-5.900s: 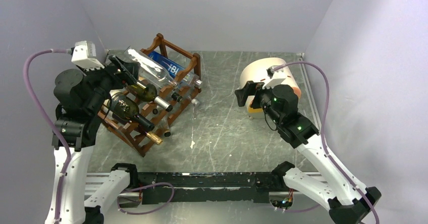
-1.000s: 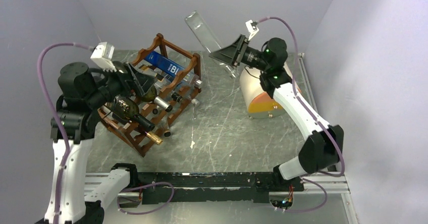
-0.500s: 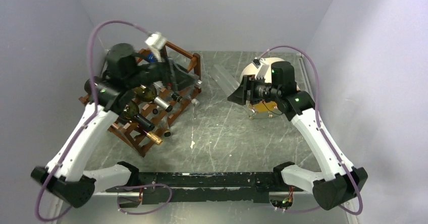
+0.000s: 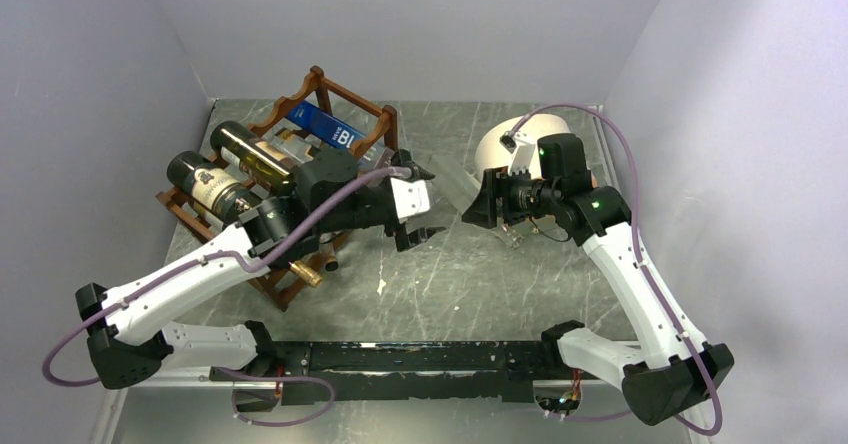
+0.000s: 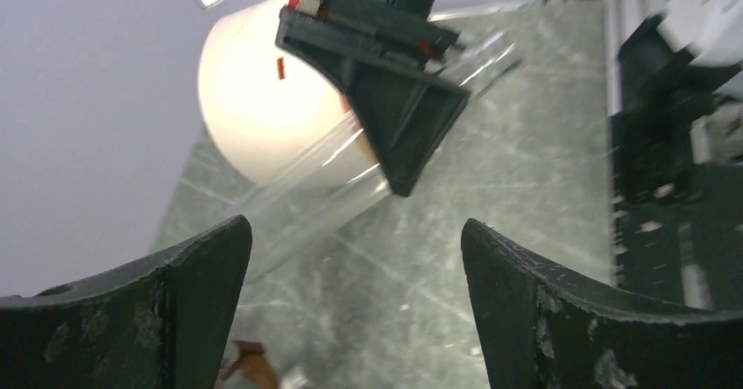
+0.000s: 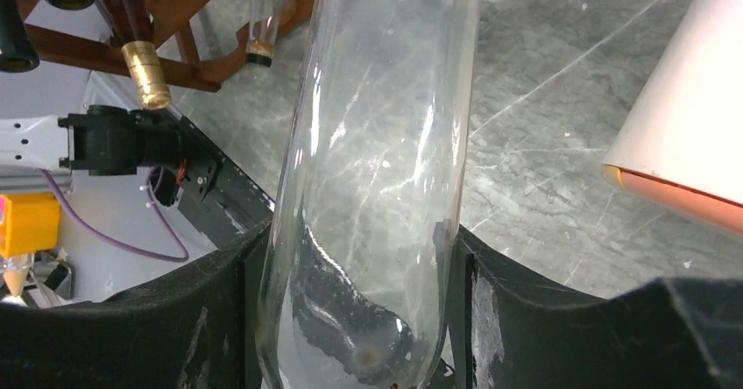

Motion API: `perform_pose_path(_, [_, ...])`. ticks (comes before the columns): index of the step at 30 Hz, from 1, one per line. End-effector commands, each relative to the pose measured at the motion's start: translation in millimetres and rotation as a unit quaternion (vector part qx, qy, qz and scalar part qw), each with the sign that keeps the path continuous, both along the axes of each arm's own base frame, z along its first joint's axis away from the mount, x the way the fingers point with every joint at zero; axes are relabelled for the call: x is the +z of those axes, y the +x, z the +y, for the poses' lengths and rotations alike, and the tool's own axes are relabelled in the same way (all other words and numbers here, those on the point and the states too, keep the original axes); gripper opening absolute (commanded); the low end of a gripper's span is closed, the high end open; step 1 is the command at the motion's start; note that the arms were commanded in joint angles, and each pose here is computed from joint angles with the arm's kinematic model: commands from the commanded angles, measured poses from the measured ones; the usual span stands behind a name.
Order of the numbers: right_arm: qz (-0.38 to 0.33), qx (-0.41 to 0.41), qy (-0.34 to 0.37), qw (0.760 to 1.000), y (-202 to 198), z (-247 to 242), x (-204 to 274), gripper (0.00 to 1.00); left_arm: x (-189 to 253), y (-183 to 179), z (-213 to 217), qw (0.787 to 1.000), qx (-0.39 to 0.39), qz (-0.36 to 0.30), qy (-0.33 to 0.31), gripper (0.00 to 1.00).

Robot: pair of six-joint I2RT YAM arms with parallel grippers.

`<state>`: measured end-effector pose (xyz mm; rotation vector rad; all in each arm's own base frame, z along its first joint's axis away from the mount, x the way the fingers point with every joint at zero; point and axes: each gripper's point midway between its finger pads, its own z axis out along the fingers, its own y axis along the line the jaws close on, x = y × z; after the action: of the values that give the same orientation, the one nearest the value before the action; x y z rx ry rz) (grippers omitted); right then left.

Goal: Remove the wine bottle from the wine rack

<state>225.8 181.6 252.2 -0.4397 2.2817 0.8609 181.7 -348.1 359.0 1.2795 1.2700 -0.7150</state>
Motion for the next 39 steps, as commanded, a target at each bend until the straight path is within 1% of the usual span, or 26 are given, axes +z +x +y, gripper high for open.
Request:
perform_pose_path(1, [-0.019,0.032,0.016,0.999,-7,6,10,0.00,-16,29,-2,0.988,0.017,-0.141,0.056,0.93])
perform_pose_path(5, [0.010,0.055,0.014,0.998,-14,9,2,0.00,-42,36,-4,0.981,0.014,-0.178,0.076,0.93])
perform_pose_path(12, [0.046,0.090,0.020,0.995,-29,18,-7,0.00,-84,42,-10,0.973,0.020,-0.209,0.099,0.93])
perform_pose_path(19, [0.062,0.132,0.033,0.989,-50,50,-14,0.00,-107,33,-14,0.977,0.004,-0.196,0.086,0.93])
perform_pose_path(24, [0.078,0.181,0.027,0.980,-71,86,-21,0.00,-124,28,-13,0.977,-0.007,-0.185,0.110,0.93])
perform_pose_path(26, [0.078,0.182,0.021,0.980,-72,90,-21,0.00,-125,24,-9,0.977,-0.007,-0.184,0.108,0.95])
perform_pose_path(27, [0.075,0.180,0.020,0.981,-72,90,-20,0.00,-125,22,-7,0.976,-0.007,-0.187,0.110,0.86])
perform_pose_path(29, [0.069,0.178,0.020,0.981,-72,88,-18,0.00,-121,18,-3,0.974,-0.002,-0.200,0.106,0.74])
perform_pose_path(34, [0.065,0.178,0.013,0.982,-77,82,-19,0.00,-107,11,2,0.973,0.004,-0.218,0.079,0.61])
perform_pose_path(36, [0.062,0.175,0.017,0.982,-79,80,-19,0.00,-106,12,2,0.972,0.007,-0.221,0.080,0.53])
perform_pose_path(37, [0.059,0.174,0.023,0.983,-80,80,-17,0.06,-106,12,0,0.972,0.008,-0.221,0.081,0.45])
perform_pose_path(39, [0.053,0.167,0.029,0.984,-79,79,-14,0.25,-104,14,-3,0.972,0.011,-0.218,0.085,0.25])
